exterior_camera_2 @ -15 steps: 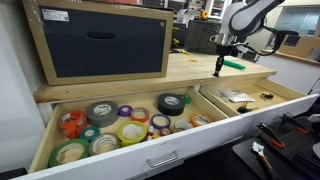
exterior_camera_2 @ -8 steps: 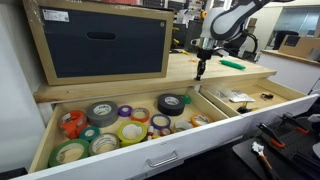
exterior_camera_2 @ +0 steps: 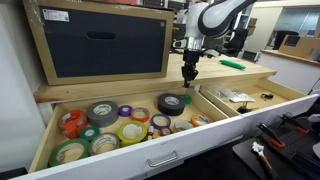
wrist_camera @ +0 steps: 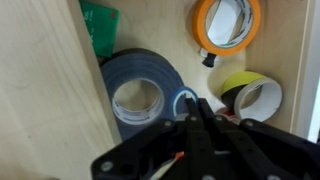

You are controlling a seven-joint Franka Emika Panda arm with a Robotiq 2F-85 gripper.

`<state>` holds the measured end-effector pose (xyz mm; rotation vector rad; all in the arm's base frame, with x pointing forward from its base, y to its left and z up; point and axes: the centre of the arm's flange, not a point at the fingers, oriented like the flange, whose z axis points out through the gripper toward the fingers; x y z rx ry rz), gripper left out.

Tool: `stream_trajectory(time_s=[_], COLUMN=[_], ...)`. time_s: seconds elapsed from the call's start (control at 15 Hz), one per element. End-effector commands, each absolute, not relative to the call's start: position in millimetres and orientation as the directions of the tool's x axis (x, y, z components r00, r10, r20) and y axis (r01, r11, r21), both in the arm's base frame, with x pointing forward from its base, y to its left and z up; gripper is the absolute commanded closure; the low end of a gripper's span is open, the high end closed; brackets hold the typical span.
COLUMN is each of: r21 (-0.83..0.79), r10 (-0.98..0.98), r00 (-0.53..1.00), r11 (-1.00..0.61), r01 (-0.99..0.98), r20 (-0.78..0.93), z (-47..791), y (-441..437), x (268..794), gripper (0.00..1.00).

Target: Pick up the small green tape and put it on the left side of the open drawer.

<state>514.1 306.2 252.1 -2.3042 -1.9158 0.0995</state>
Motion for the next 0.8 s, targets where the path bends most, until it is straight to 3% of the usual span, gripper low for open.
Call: stream_trajectory(time_s=[0.0, 0.73], r21=[-0.2, -0.181], r10=[1.0, 0.902], r00=[-0.008, -0.425], r11=[0.012, 0.407], r01=[0.98, 0.895], r20=[0.019, -0.074], z=[247.0, 190.6], y=[314.2, 371.1], x=[495.4, 442.4], gripper=[0.99, 0.99])
